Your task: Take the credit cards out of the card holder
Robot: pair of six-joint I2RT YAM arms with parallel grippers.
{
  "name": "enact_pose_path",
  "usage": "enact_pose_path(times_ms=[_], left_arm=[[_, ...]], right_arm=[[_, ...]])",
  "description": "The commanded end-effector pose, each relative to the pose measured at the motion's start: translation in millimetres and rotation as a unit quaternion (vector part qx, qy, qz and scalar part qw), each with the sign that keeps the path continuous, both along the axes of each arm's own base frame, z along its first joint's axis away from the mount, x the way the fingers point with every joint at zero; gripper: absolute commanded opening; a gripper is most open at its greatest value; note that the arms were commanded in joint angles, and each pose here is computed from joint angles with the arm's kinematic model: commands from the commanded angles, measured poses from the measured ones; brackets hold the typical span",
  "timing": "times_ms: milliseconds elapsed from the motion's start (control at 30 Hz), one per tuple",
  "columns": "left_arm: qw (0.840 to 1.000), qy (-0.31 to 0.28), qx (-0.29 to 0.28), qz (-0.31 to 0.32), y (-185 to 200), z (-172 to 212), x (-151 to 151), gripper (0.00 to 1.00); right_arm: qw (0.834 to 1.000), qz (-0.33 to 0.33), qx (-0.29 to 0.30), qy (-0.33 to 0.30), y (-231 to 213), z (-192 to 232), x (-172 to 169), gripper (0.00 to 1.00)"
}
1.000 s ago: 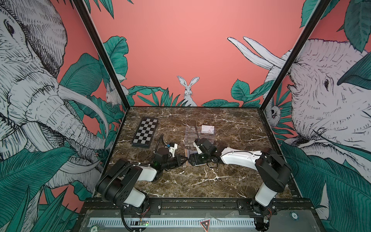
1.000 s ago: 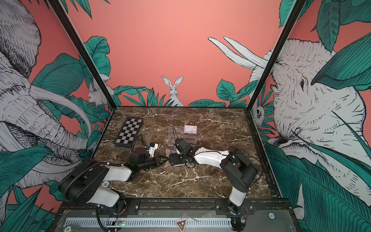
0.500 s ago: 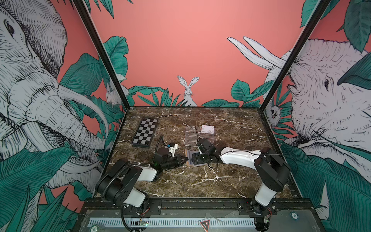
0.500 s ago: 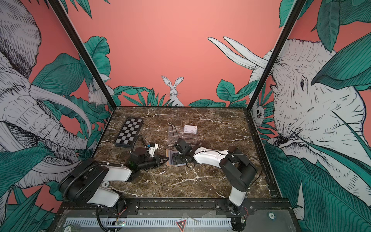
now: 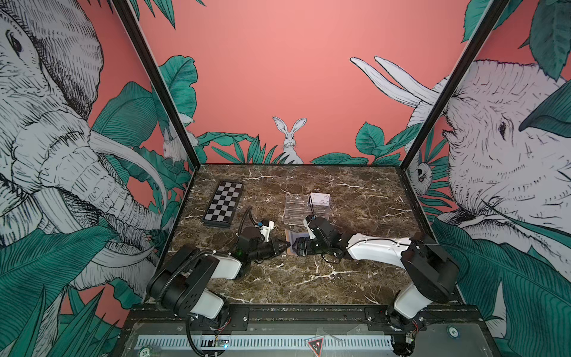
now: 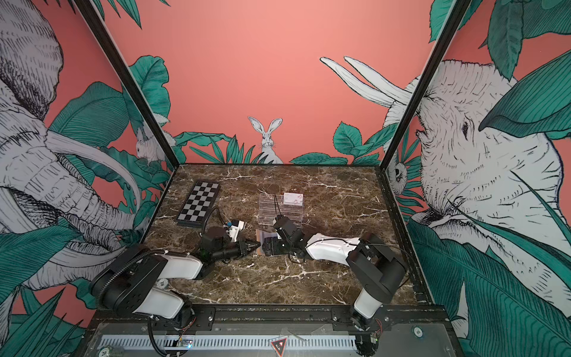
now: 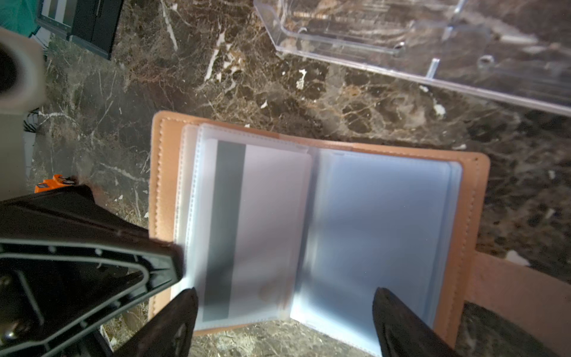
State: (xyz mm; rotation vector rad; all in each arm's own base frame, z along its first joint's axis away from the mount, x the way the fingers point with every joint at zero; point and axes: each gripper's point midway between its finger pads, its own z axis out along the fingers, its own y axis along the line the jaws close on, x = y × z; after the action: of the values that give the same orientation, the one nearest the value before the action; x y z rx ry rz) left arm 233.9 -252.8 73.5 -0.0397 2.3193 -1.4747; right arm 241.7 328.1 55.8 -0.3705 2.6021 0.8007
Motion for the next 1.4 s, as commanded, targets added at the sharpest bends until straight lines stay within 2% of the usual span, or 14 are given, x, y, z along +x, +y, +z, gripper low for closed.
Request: enact_pose_path(times_ms=[0,300,700,1133,1367], left_arm=[[0.999,-0.026,-0.022,-0.006,-5,18,2,0.0],[0.999,-0.026,-0.021,-0.006,-6,17,2,0.0],[0.999,-0.028,-0.021,-0.008,-6,19,2,0.0],[0.999,-0.031,-0.012,-0.013,-7,21,1,0.0],[0.999,-0.029,-0.002,-0.015,-6,16,0,0.0]], right_arm=[[0.999,0.005,0.038,-0.006,11,15,1,0.87],[0.999,0.014,0.05,-0.001,21,16,0,0.88],[0.999,-0.013,-0.04,0.011,-5,-15,2,0.84],[0.995,-0.032,-0.096,-0.024,-22,-6,9,0.81],[0.993,-0.041,-0.108,-0.037,-33,-1,9,0.81]])
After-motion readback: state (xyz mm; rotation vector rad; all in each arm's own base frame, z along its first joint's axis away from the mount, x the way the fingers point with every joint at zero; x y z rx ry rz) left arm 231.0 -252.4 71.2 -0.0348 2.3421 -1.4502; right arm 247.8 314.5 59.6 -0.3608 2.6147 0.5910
